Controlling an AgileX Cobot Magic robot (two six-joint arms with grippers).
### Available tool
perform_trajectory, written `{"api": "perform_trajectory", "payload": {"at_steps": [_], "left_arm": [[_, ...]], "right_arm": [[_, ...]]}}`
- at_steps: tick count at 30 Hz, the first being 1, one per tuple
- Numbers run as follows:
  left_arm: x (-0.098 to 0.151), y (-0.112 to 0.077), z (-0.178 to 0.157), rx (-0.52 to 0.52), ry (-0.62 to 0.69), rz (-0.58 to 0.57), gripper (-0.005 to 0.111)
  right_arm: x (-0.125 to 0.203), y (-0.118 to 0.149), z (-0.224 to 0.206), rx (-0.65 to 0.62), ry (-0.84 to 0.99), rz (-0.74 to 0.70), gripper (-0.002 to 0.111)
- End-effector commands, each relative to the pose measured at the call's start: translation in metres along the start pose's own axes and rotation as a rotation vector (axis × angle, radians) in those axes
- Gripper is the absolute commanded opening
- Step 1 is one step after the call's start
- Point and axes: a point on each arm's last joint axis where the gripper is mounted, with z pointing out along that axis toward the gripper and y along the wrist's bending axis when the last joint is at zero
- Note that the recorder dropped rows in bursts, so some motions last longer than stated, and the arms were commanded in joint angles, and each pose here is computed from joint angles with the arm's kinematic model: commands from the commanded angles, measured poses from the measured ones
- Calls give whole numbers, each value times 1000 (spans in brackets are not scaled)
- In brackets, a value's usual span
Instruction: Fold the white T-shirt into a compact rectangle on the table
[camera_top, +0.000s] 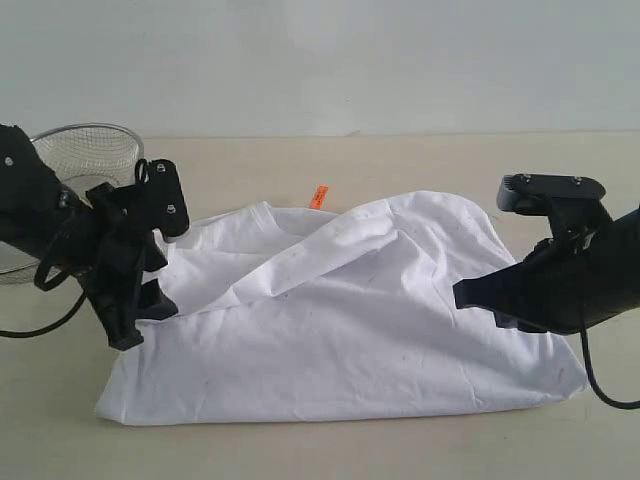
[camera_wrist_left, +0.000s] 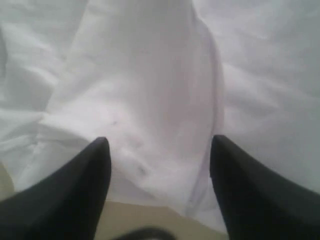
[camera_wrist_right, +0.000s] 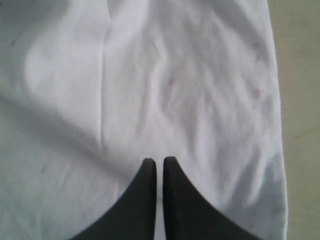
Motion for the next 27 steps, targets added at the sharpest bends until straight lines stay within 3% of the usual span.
{"api": "perform_trajectory", "payload": {"at_steps": [1, 9, 17, 27], "left_arm": [[-1, 3, 7, -24, 3, 54, 55], [3, -3, 10, 40, 31, 70, 55], [-2, -2, -5, 26, 7, 67, 55], [3, -4, 10, 57, 32, 79, 55]], "right_arm": [[0, 1, -2, -2, -3, -9, 0], [-1, 0, -2, -1, -18, -9, 0], [-2, 0, -2, 0, -26, -9, 0], [-1, 0, -2, -1, -16, -9, 0]]}}
